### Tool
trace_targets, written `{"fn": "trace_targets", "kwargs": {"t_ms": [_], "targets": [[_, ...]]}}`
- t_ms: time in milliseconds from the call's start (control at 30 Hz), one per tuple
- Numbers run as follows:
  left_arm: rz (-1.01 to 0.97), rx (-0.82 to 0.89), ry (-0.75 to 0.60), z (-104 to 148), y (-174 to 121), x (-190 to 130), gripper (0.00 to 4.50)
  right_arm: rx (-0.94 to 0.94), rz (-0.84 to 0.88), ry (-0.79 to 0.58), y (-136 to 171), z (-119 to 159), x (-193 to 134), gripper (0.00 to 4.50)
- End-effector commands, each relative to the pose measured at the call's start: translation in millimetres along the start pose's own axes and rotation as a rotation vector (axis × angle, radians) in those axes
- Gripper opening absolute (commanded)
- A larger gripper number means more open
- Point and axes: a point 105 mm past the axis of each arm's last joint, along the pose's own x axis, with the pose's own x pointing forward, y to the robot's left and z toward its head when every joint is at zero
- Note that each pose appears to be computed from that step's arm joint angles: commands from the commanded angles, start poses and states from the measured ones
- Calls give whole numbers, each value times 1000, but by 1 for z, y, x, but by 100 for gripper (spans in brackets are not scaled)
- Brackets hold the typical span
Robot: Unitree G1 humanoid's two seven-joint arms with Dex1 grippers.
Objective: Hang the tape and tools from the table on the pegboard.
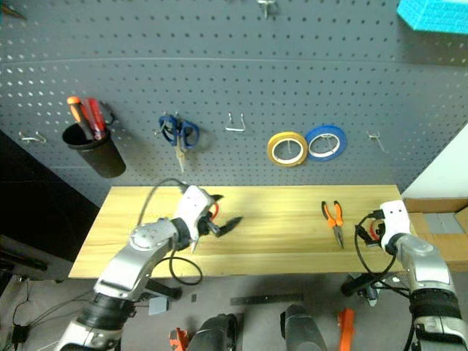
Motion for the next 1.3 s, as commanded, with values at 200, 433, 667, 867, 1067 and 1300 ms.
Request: {"fn": "trace_targets", "kwargs": {"t_ms": [200, 433, 667, 867, 1067, 1300], "targets": [[-215, 26, -105, 52, -25, 37, 445, 47, -74, 115, -28, -3, 17, 450], [-304, 75, -116, 65, -40, 47, 445, 48, -74, 223, -34, -12, 25, 450], [-517, 186, -126, 67, -67, 31, 450, 21, -43, 274, -33, -12, 26, 322], [-646, 291, -127, 65, -76, 16, 450, -90, -58, 301, -33, -18, 28, 108], [-632, 342, -128, 61, -71, 18, 450, -197, -67, 298, -30, -19, 31, 4], [-592, 334, -154, 64, -58, 19, 450, -295, -80, 142, -37, 15, 22, 4]]}}
